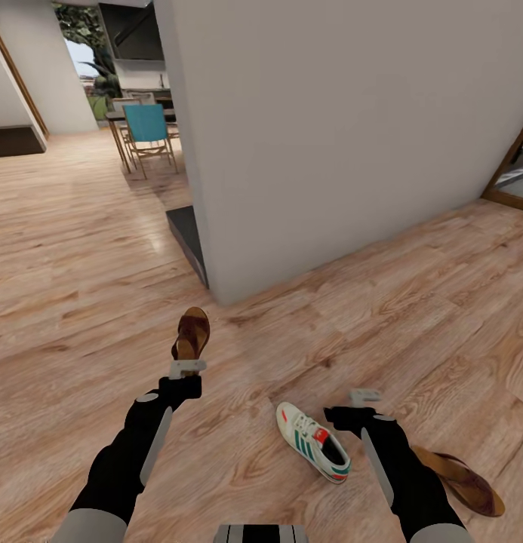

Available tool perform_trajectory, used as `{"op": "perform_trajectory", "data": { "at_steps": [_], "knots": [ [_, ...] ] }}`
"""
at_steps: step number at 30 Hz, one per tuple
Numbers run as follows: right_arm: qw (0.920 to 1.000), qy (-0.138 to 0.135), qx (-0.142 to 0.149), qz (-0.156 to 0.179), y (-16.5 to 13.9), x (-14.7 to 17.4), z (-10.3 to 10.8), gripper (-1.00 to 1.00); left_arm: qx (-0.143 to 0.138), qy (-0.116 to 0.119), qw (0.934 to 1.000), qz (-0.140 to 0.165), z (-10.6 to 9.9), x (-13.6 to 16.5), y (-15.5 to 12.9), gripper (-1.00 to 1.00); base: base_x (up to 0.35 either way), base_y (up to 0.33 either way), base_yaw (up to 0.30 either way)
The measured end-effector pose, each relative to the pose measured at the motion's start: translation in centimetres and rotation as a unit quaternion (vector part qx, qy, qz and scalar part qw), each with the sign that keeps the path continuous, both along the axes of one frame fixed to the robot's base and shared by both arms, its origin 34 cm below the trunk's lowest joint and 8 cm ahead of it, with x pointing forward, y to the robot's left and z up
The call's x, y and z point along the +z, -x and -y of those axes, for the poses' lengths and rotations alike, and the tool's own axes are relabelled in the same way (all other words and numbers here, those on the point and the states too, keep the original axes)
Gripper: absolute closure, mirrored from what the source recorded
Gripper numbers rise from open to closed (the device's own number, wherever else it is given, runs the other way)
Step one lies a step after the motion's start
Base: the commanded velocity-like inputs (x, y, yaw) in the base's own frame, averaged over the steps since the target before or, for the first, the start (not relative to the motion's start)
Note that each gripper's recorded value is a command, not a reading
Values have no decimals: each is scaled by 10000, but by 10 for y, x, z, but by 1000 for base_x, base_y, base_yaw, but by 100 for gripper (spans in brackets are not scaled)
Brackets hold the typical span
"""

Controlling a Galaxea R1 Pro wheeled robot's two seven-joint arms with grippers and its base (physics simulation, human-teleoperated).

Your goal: Pick up the two gym shoes and the two sandals from the corridor floor and place them onto the hallstand (shoe rack) in the corridor, making sure they are on the rack and not on the floor. Arrange them so the two gym shoes are next to each other and the two sandals are next to each other.

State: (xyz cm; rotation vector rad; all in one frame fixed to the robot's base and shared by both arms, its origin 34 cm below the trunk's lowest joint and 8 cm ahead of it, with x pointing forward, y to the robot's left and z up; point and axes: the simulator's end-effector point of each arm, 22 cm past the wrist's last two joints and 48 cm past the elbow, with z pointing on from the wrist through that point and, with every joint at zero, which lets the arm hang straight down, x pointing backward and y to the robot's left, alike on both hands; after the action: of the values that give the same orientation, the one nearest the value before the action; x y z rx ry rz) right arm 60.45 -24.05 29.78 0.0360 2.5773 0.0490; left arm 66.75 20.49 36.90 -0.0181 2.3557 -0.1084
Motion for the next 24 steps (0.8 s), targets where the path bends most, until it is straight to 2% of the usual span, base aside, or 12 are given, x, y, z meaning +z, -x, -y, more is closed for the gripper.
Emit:
{"op": "perform_trajectory", "data": {
  "at_steps": [6, 11, 15, 24],
  "knots": [
    [10000, 0, 0, 2, 0, 0, 0, -100, 0, 2, 10000, 1, 0, 0, 0, 100, 0, -2, 161],
    [10000, -6, -3, -10, 1, -1, 0, -100, 2, 2, 10000, 1, 0, 0, 0, 100, 0, -31, 12],
    [9999, 117, 93, -17, 4, -7, 12, -100, -3, 96, 9999, -77, 8, 0, 2, 100, 0, 0, 0],
    [9999, 67, -48, -147, 9, -10, 4, -100, -3, 103, 9999, -97, 9, -1, 3, 100, 0, 0, 0]
  ]
}}
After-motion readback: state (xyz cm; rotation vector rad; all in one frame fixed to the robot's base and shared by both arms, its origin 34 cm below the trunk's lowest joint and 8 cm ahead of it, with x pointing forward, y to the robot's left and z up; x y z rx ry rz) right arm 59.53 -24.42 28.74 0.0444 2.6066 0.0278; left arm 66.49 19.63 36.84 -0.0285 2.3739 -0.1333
